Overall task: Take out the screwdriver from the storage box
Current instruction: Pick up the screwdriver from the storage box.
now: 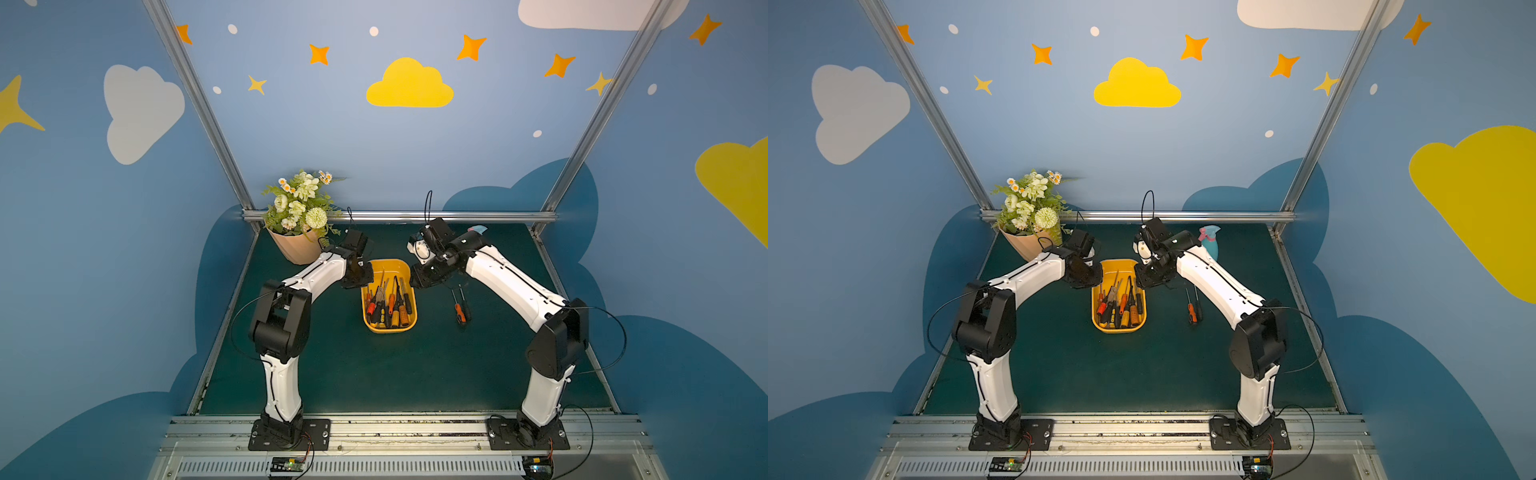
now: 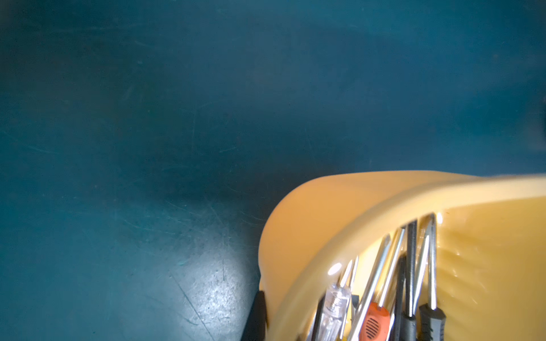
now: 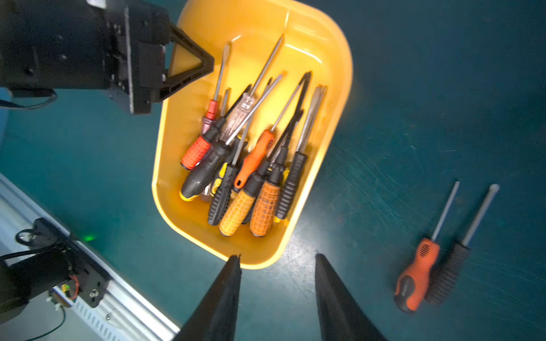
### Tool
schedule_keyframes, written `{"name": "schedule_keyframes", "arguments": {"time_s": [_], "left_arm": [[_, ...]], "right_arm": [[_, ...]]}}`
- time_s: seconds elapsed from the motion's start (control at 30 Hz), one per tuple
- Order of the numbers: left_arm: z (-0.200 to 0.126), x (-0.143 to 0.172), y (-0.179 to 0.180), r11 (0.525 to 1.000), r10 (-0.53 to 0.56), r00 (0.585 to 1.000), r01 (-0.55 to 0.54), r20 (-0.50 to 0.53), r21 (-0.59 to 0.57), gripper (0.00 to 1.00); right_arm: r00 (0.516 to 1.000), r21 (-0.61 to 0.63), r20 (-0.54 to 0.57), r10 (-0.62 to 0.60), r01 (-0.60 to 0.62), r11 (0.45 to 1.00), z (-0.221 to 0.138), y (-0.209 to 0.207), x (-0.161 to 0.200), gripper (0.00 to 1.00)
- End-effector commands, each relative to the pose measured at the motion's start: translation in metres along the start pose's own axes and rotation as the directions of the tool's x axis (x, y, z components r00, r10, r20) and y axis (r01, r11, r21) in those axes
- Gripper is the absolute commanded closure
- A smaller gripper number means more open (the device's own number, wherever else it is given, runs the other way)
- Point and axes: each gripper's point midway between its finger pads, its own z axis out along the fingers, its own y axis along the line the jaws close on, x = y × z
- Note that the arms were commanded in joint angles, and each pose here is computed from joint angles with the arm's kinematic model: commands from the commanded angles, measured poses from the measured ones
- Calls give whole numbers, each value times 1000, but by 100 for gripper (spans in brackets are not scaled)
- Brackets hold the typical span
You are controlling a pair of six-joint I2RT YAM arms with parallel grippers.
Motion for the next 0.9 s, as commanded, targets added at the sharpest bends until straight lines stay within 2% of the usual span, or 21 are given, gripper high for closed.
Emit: {"name": "schedule_keyframes", "arguments": {"time_s": [0.0, 0.5, 0.87], "left_arm": [[-19, -16, -20, 996, 2, 999, -6, 46, 89, 98], [-33, 3, -9, 996, 23, 998, -27, 58, 80, 97], [-41, 17, 0, 997, 49, 996, -53, 69, 57, 98]], "right_arm": [[994, -23, -100, 41, -44, 999, 25, 11, 17, 57], [961, 94, -270, 65, -41, 995, 76, 20, 58, 60], [946, 87, -316, 71, -46, 995, 97, 33, 68, 62]]}}
